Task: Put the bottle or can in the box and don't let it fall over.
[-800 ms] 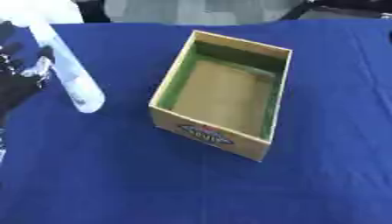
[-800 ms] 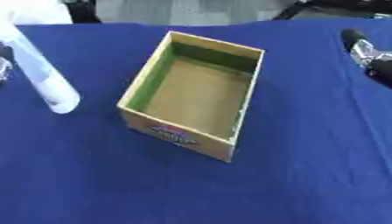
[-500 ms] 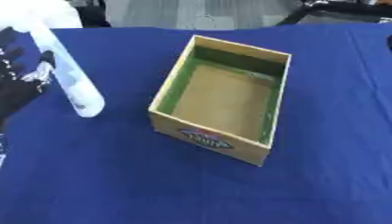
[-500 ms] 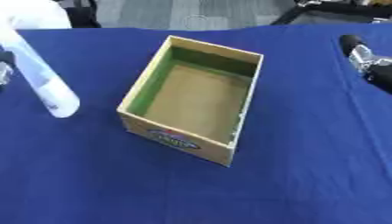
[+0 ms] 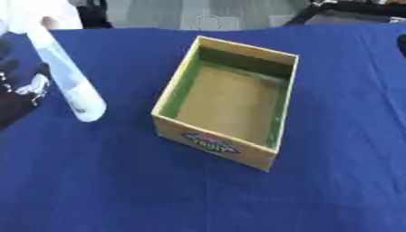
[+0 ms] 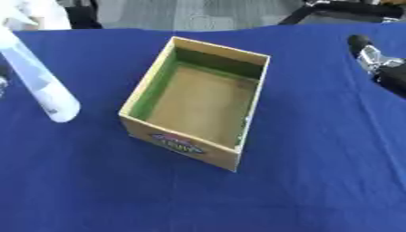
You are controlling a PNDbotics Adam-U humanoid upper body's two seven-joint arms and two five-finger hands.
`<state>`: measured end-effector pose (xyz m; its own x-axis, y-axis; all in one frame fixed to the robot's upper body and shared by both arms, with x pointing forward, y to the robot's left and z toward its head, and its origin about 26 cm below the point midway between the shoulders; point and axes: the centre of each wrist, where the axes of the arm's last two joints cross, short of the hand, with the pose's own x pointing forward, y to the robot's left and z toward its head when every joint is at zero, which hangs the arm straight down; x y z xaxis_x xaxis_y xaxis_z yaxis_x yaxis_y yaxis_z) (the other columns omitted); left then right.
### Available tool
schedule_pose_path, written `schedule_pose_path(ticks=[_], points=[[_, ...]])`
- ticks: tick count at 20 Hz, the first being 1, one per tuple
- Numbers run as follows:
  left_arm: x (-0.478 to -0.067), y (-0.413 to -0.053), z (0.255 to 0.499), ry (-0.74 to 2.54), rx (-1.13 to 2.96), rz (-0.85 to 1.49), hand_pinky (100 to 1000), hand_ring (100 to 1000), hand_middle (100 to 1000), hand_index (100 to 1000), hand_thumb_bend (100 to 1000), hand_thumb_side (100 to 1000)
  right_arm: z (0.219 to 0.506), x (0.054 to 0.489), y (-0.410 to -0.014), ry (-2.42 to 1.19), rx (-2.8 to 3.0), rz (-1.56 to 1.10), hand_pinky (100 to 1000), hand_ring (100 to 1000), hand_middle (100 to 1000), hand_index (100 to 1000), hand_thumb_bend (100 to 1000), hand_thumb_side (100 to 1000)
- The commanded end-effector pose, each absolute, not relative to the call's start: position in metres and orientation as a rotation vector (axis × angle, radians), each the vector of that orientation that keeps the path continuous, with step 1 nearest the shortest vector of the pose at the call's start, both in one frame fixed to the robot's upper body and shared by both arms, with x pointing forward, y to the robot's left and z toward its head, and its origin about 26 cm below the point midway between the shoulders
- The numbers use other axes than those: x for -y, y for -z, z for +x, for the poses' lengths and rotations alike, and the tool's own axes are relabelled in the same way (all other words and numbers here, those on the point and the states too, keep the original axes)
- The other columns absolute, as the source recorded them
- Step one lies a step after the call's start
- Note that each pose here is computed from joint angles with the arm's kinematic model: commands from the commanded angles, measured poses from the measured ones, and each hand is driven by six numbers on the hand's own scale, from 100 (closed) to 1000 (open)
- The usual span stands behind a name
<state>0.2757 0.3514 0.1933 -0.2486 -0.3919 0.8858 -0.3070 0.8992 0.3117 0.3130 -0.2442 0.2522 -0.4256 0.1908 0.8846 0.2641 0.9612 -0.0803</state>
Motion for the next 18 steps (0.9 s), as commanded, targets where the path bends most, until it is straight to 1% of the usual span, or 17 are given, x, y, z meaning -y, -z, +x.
schedule_pose_path(ticks=[1,11,18], points=[[-0.358,-0.203,0.27,0.122,1.896,0.539,1000,1000,1000,1000,233,254,0.308,0.248,-0.261,0.071,2.058,-0.343,1000,924,1000,1000,547,100],[-0.352,-0.202,0.272,0.144,1.838,0.494,1000,1000,1000,1000,261,318,0.308,0.247,-0.261,0.071,2.059,-0.333,1000,924,1000,1000,544,100],[-0.351,-0.203,0.282,0.16,1.792,0.463,1000,1000,1000,1000,271,349,0.308,0.247,-0.261,0.068,2.058,-0.33,1000,924,1000,1000,542,100]])
